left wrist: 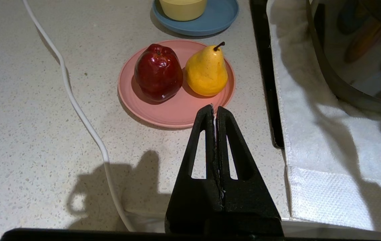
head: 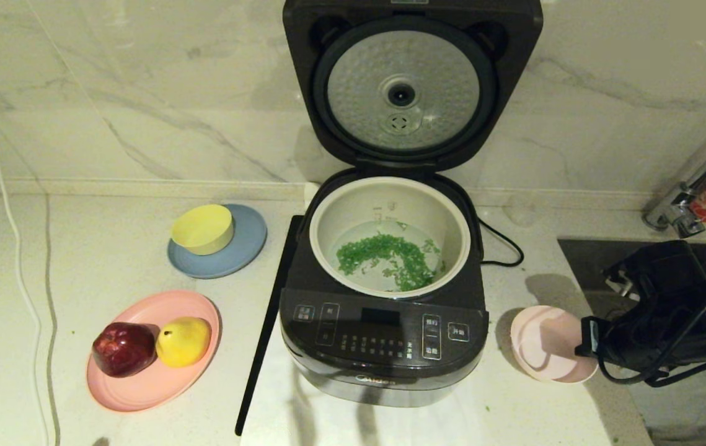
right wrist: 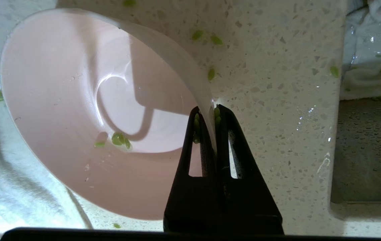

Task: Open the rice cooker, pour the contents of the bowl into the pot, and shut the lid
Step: Place the bowl on the table, then turn off the tap

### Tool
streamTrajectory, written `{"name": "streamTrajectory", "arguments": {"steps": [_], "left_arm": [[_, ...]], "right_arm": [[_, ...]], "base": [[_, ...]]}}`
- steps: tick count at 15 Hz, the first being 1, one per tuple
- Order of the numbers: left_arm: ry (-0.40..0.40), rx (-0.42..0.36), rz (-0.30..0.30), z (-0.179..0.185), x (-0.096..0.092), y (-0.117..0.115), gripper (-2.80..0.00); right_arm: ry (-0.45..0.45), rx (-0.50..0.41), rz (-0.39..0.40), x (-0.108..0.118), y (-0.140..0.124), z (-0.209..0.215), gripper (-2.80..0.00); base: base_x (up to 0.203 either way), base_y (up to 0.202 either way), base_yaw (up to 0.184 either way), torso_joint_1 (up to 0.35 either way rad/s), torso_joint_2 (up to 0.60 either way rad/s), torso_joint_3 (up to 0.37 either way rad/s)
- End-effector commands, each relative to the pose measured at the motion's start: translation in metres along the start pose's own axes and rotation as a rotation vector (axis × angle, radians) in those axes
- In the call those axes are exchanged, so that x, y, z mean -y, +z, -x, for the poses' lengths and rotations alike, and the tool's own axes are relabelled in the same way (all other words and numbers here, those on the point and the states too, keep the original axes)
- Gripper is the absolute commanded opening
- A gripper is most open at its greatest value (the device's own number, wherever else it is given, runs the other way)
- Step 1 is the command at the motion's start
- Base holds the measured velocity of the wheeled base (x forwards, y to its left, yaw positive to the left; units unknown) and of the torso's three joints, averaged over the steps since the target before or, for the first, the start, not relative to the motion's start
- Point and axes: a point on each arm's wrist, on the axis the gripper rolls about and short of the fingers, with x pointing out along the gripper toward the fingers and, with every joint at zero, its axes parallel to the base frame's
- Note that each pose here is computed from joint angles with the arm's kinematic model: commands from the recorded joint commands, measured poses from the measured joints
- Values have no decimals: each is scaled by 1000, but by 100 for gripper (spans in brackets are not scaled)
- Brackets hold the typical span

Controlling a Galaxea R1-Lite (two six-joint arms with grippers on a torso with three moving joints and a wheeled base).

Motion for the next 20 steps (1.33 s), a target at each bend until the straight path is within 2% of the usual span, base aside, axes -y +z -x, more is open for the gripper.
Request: {"name": "streamTrajectory", "arguments": {"steps": [1, 3, 4, 8, 13, 16, 17, 20], "left_arm": [[0, -7, 0, -1, 0, -2, -280], [0, -7, 0, -1, 0, -2, -280], [0, -7, 0, -1, 0, -2, -280], [0, -7, 0, -1, 0, -2, -280], [0, -7, 0, -1, 0, -2, -280], [0, -7, 0, -1, 0, -2, -280], [0, -7, 0, -1, 0, -2, -280], [0, -7, 0, -1, 0, -2, -280]], "right_arm": [[-8, -24, -3, 1, -2, -7, -280], [-8, -20, -1, 1, -3, -5, -280], [-5, -7, -3, 0, -1, -2, 0], [3, 18, -5, -1, 1, 5, 0], [50, 195, -88, -1, 14, 58, 0], [39, 251, -114, 6, 20, 71, 0], [36, 267, -121, 8, 21, 76, -280], [8, 315, -143, 14, 25, 89, -280]], "base": [[0, 0, 0, 0, 0, 0], [0, 0, 0, 0, 0, 0], [0, 0, 0, 0, 0, 0], [0, 0, 0, 0, 0, 0], [0, 0, 0, 0, 0, 0], [0, 0, 0, 0, 0, 0], [0, 0, 0, 0, 0, 0], [0, 0, 0, 0, 0, 0]]}}
